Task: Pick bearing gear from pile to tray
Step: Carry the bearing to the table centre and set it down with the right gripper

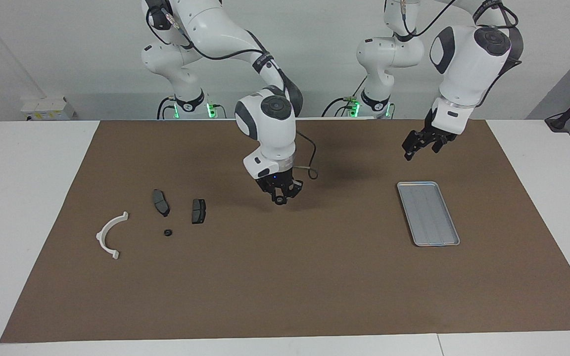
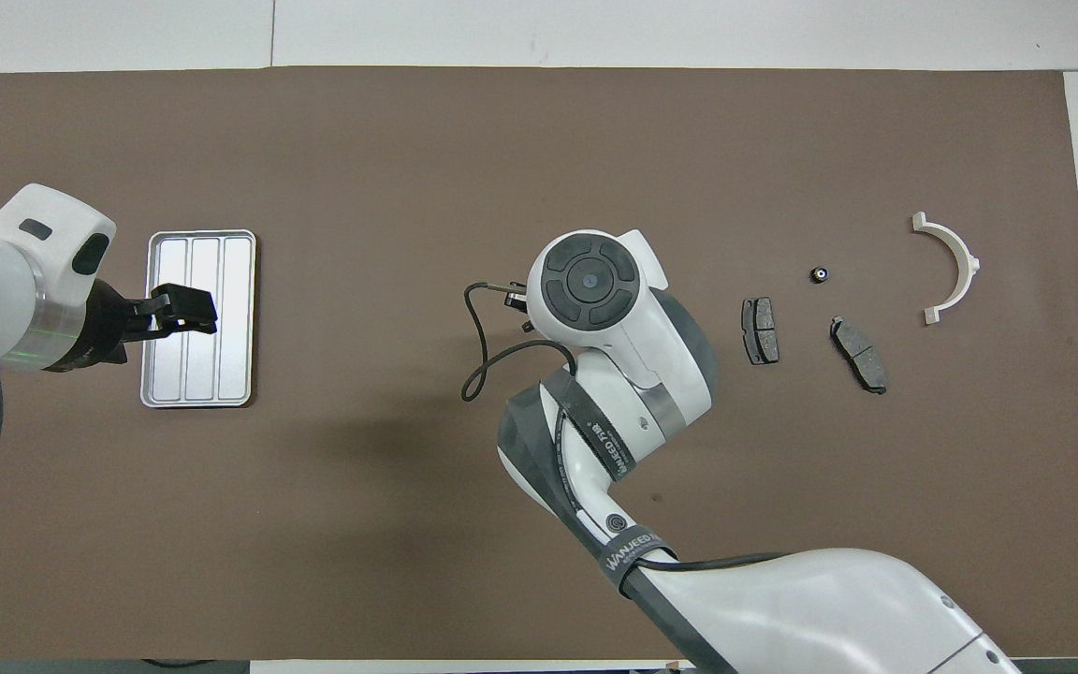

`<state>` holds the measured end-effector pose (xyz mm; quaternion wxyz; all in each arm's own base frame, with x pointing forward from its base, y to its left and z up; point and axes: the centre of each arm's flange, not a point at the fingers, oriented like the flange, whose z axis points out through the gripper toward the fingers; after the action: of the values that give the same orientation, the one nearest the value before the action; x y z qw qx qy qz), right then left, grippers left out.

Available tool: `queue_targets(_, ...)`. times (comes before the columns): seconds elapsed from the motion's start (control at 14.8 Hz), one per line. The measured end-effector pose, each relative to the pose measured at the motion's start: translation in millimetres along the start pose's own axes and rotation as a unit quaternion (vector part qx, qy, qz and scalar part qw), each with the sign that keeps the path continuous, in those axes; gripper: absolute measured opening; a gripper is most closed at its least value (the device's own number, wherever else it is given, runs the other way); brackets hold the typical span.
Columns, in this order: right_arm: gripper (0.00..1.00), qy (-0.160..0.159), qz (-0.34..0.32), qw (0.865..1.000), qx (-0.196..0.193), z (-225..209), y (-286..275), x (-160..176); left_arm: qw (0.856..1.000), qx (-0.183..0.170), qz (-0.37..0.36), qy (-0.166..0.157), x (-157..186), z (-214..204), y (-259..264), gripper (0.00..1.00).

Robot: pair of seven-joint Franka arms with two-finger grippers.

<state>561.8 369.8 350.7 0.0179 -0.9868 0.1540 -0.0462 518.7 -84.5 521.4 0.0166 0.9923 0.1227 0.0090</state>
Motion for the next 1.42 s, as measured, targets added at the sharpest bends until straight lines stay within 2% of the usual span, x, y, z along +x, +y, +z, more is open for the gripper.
queue_targets(0.27,0.35,0.001,0.001,1.000,0.002,32.5,-11.6,-11.0,1.000,-0.001,0.003,-0.002,-5.9,8.6,24.3,1.00)
queue_targets(1.15,0.35,0.006,0.000,1.000,0.008,57.8,-9.4,-15.7,1.000,-0.005,-0.021,0.002,-9.5,29.5,60.0,1.00)
queue_targets(1.22,0.41,0.006,0.001,1.000,0.007,57.8,-8.4,-14.4,1.000,-0.005,-0.022,0.002,-10.9,31.5,64.6,1.00)
queue_targets(1.42,0.71,0.010,0.006,1.000,0.010,54.2,-6.4,-7.6,1.000,-0.004,-0.022,0.000,-11.2,35.4,68.2,1.00)
